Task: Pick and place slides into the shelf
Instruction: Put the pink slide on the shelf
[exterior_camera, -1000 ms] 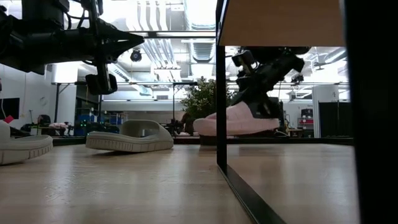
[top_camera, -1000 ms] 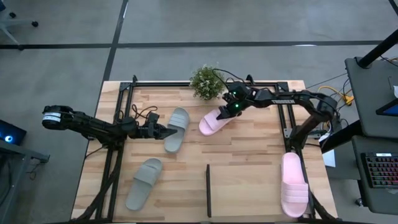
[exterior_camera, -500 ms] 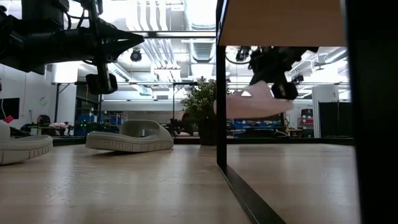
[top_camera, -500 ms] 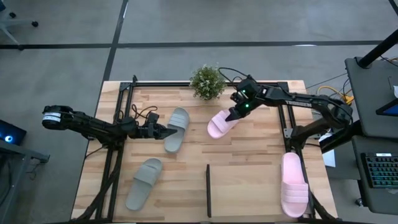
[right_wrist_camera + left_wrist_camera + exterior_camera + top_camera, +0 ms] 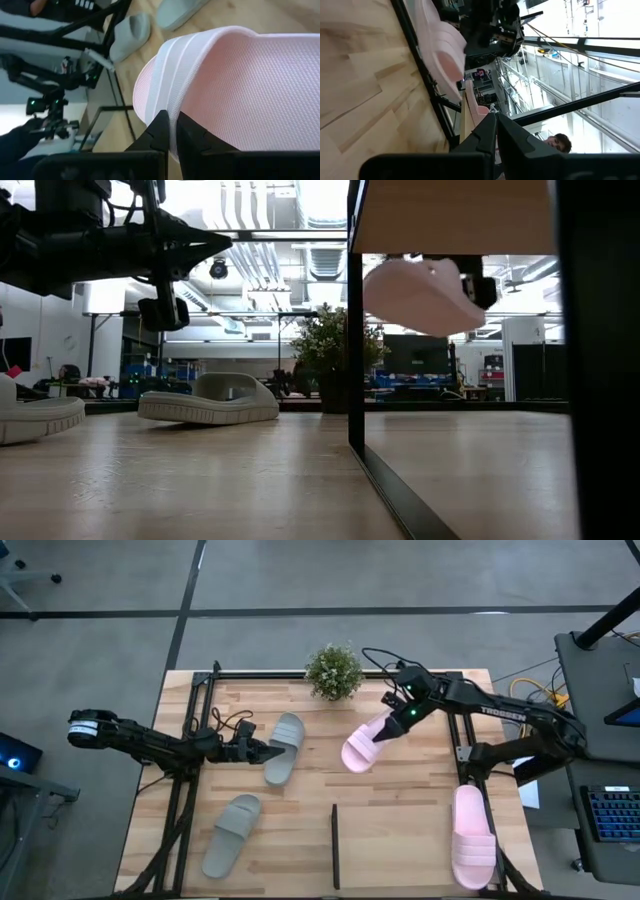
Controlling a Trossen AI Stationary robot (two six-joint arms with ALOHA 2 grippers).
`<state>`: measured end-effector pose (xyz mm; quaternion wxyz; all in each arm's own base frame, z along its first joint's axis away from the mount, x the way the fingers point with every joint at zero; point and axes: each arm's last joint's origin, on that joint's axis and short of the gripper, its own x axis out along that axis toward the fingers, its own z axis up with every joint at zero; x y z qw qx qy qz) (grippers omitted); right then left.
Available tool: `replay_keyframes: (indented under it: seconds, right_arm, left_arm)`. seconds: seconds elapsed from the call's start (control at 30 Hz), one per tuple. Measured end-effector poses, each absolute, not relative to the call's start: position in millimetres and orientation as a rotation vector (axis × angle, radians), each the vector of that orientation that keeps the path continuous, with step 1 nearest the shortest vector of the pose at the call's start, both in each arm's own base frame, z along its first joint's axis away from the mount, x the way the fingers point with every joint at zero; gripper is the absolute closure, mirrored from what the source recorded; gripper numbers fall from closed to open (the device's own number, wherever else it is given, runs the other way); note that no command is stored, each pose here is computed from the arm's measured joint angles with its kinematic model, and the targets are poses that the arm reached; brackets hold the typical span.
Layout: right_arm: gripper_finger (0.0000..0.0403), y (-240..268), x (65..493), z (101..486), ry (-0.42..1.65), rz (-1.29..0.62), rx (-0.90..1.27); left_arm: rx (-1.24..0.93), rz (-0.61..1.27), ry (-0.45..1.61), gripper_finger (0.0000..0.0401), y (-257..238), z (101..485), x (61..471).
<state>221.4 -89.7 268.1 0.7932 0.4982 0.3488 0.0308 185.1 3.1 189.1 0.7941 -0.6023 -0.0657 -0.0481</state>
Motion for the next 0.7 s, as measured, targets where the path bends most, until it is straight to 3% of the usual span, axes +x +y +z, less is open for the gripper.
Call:
replay_keyframes:
  seconds: [0.7]
  right_arm:
    - [0.0392,-31.5,206.2,296.4,0.814,0.446,1.028]
  left_arm:
    - [-1.296,-0.105,-0.144,0.0401,3.1,190.4,186.0]
